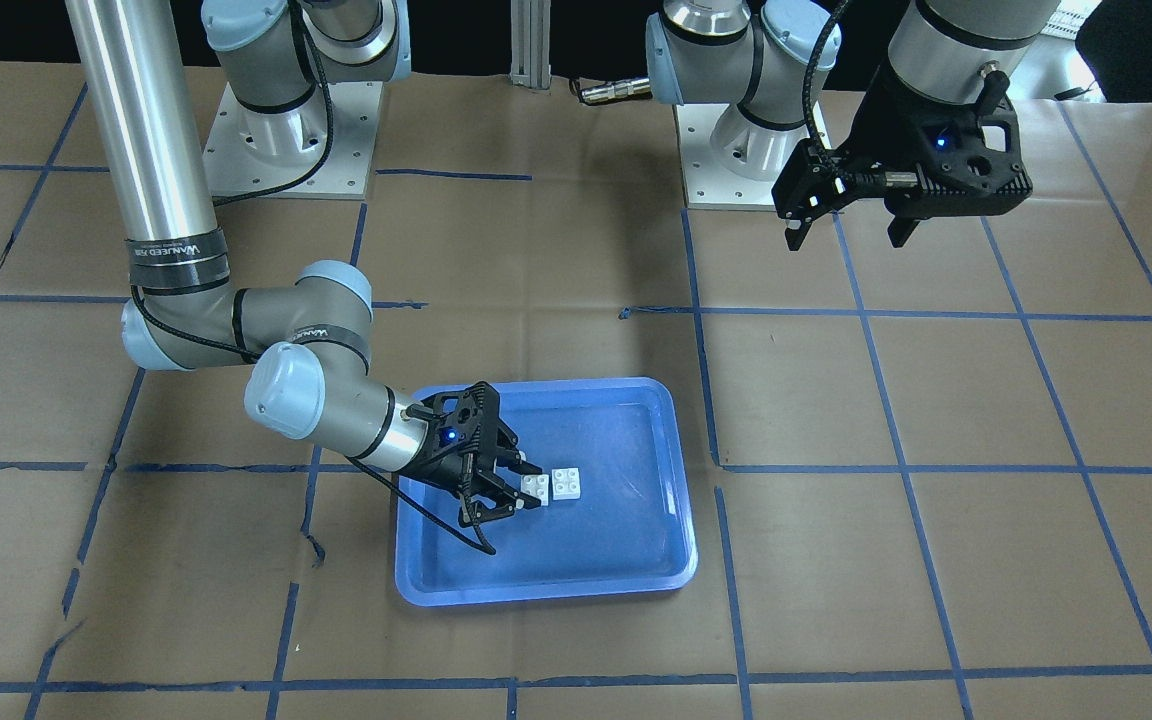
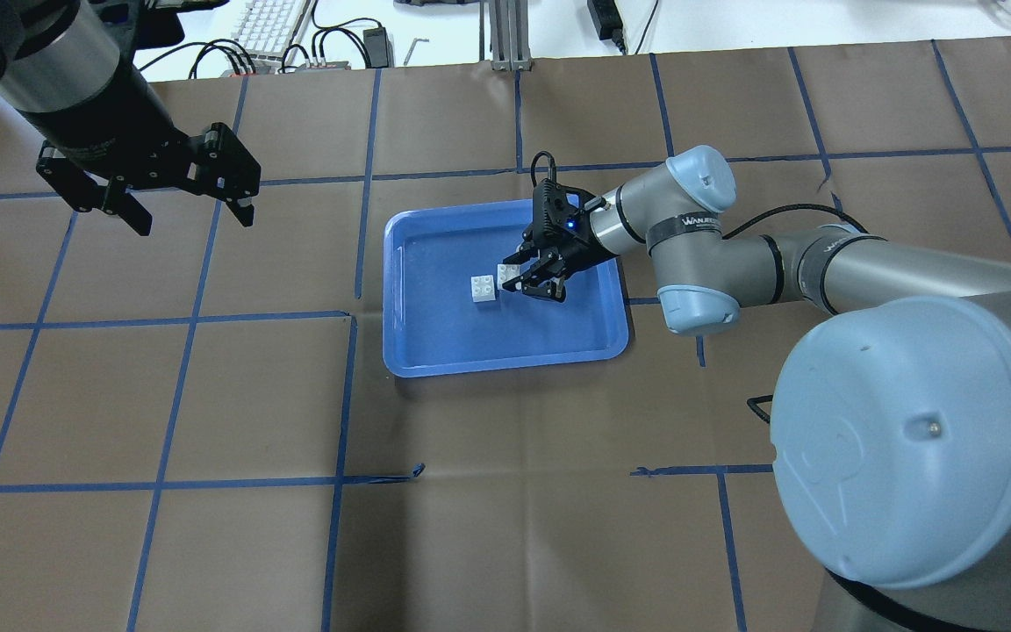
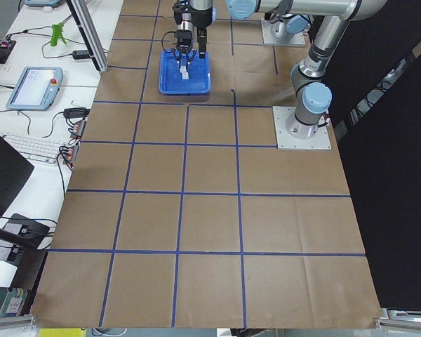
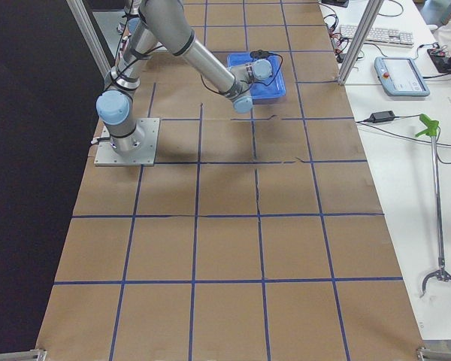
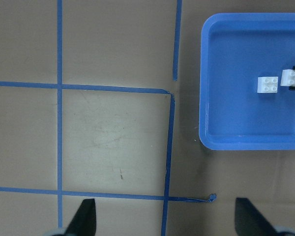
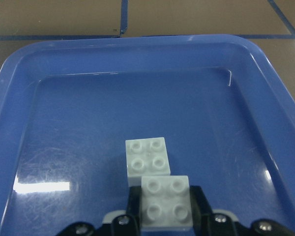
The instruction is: Assemble white blocks and place on blue tray
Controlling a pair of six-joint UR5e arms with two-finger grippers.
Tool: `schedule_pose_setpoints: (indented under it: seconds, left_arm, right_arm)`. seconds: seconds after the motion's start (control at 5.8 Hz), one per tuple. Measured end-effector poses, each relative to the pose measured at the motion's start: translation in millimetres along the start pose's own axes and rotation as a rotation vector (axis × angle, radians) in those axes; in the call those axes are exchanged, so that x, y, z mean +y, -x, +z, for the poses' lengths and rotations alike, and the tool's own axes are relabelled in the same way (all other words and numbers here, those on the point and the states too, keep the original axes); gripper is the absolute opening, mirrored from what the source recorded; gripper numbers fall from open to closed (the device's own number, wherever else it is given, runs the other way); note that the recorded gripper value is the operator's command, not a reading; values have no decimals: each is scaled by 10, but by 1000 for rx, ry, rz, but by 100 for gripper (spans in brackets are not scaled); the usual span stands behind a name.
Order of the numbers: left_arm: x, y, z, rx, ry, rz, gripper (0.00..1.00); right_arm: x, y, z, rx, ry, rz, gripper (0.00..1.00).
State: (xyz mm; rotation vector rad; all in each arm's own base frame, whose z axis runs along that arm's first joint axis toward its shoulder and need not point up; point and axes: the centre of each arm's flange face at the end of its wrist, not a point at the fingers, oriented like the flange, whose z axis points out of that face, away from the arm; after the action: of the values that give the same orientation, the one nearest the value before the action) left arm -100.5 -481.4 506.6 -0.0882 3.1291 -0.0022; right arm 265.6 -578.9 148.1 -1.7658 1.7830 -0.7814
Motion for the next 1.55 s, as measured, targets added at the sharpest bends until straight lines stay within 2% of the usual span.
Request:
schedule_pose_setpoints:
  seconds: [1.03, 1.55]
  left_arm:
    - [5, 19, -21, -3, 1, 3, 99]
    - [16, 8, -22, -3, 3, 6, 99]
  right_arm:
    - [47, 88, 94, -20, -1, 9, 39]
    - [58, 95, 106, -22, -1, 12, 49]
